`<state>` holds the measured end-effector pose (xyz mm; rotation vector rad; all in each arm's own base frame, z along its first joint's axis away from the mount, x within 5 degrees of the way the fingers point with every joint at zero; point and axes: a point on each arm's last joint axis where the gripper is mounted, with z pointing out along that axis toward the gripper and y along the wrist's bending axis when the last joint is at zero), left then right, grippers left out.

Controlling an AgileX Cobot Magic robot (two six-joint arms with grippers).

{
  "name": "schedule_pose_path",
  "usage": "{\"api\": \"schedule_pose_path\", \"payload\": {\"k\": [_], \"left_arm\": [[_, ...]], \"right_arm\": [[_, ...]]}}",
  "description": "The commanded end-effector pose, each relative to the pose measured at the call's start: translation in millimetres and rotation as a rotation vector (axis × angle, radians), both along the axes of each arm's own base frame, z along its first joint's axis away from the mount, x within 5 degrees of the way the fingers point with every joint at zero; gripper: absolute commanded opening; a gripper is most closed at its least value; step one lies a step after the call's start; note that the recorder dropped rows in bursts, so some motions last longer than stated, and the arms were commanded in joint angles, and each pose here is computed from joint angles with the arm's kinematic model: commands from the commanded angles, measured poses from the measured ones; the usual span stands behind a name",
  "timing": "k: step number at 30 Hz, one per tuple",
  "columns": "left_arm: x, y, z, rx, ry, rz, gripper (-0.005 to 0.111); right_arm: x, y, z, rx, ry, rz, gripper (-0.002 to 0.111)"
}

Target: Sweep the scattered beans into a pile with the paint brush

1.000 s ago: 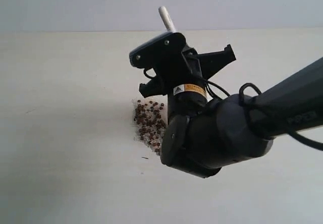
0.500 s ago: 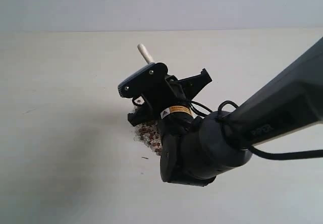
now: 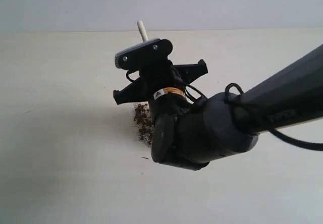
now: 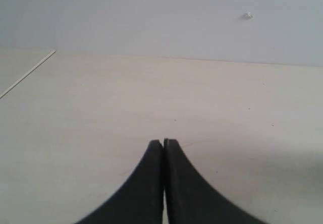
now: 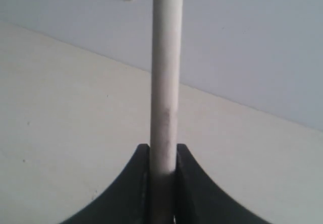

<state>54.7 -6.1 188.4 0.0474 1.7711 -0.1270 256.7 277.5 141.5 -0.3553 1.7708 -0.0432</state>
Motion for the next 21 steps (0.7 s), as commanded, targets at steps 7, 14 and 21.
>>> {"api": "schedule_pose_path", "payload": {"k": [7, 14, 21], "left_arm": [[-0.2, 0.0, -0.2, 0.006, -0.012, -0.003, 0.000], [-0.2, 0.0, -0.2, 0.006, -0.012, -0.003, 0.000], [-0.2, 0.0, -0.2, 0.006, -0.012, -0.003, 0.000]], "right_arm": [[13.9, -41.2, 32.9, -0.141, -0.161, 0.025, 0.000], [36.2, -71.6, 16.5, 0.024, -0.180, 0.380, 0.000], [55.8, -91.7, -5.5, -0.010, -0.134, 0.332, 0.000]]}}
